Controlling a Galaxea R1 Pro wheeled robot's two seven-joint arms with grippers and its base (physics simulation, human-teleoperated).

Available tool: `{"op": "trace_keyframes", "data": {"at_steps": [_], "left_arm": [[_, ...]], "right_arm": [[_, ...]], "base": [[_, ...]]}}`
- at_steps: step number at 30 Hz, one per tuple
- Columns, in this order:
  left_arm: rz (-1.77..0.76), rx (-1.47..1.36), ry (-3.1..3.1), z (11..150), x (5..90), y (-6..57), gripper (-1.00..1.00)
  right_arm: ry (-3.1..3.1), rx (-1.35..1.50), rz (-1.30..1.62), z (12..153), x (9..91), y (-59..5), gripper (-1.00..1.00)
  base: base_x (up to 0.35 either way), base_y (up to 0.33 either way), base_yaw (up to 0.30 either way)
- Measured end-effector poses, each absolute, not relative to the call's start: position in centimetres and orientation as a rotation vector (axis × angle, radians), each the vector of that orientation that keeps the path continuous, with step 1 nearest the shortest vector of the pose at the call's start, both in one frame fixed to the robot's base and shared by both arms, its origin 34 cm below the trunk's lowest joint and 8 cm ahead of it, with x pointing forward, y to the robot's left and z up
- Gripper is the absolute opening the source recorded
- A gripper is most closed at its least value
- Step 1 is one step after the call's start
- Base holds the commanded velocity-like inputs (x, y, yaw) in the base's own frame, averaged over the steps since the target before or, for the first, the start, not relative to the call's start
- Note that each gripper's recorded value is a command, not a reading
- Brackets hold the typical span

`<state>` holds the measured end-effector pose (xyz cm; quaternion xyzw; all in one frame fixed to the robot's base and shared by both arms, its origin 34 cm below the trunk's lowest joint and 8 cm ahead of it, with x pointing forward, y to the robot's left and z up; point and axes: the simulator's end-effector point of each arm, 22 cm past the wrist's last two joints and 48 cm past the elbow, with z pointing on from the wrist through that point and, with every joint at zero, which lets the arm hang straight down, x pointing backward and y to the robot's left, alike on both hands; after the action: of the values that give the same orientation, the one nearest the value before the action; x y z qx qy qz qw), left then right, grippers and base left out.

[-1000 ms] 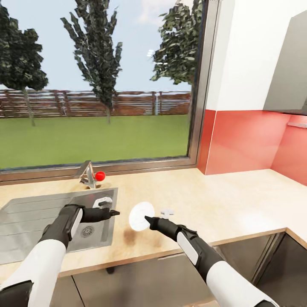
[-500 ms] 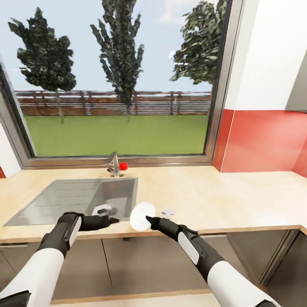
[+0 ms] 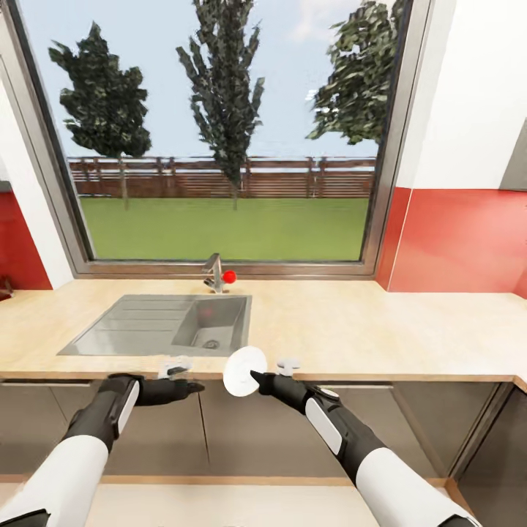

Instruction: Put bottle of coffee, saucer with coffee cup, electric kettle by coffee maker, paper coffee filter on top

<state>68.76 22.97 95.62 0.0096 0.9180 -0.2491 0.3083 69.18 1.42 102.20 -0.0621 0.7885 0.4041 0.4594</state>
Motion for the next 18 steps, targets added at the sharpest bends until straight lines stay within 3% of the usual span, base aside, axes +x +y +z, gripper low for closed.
{"op": "trace_keyframes", "data": {"at_steps": [3,11,18], "left_arm": [[-0.628,0.033,2.445,91.7,65.9,23.7,1.0],[-0.386,-0.045,2.753,74.3,44.4,31.5,1.0],[0.124,-0.141,3.002,67.9,32.8,38.1,1.0]], "right_arm": [[1.941,-0.153,0.995,102.2,69.2,1.4,-1.0],[1.871,-0.194,1.008,105.3,69.6,2.4,-1.0],[1.867,-0.204,1.008,105.5,69.5,2.6,-1.0]], "base": [[-0.013,0.0,0.0],[0.0,0.0,0.0],[0.0,0.0,0.0]]}}
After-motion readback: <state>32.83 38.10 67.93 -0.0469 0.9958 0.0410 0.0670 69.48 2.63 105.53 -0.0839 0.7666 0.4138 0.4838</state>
